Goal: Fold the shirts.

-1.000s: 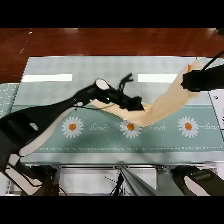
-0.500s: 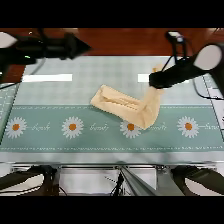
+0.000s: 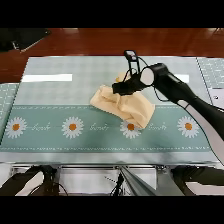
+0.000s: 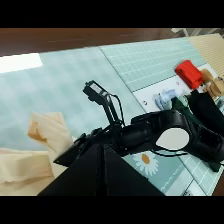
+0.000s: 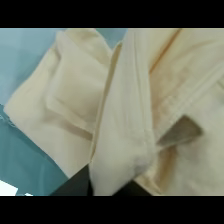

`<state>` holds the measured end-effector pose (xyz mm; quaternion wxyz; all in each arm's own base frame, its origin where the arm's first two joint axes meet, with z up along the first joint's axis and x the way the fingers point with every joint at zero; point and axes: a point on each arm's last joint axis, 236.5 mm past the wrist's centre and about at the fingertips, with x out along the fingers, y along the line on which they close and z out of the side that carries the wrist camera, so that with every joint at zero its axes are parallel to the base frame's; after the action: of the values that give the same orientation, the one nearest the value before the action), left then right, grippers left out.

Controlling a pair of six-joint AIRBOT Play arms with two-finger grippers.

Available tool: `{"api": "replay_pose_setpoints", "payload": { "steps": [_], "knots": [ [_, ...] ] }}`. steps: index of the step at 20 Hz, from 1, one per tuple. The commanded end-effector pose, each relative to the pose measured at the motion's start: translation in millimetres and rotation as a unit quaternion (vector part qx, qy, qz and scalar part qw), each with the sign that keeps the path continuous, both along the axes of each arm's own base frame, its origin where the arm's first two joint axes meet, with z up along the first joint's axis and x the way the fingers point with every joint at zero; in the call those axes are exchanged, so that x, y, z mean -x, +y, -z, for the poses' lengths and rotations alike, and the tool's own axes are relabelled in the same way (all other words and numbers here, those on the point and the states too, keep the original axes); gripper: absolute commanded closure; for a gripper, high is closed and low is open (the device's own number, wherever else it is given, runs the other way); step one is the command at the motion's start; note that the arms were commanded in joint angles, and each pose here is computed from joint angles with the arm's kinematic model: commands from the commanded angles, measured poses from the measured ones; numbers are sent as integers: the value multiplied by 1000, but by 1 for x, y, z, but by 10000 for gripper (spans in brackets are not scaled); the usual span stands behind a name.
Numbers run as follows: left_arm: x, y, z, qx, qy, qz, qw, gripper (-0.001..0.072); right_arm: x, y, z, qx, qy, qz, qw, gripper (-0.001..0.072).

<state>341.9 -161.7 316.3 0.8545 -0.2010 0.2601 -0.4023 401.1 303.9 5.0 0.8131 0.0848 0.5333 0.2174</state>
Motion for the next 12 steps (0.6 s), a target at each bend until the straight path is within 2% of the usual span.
{"api": "replay_pose_setpoints", "payload": {
  "steps": [1,2,3,5,7,9,11,12],
  "knots": [
    [28,-3,-6,-17,-6,19,1000,693,-9,52,5,-97,6,34,995,389],
    [27,-2,-5,-19,-6,18,1000,694,-11,57,0,-114,2,37,993,307],
    [24,1,0,-28,-3,13,1000,694,-13,55,-7,-118,-6,31,993,286],
    [14,12,14,-60,4,-10,998,694,-8,31,-19,-83,-16,-4,996,286],
    [3,27,32,-98,15,-33,995,693,4,-24,-24,5,-10,-40,999,286],
    [-6,38,48,-122,33,-51,991,693,19,-118,-25,150,19,-42,988,286],
    [-12,44,59,-130,51,-59,988,693,34,-227,-34,291,61,-1,955,286],
    [-14,44,62,-129,56,-59,988,693,43,-261,-34,307,84,26,948,286]
  ]
}}
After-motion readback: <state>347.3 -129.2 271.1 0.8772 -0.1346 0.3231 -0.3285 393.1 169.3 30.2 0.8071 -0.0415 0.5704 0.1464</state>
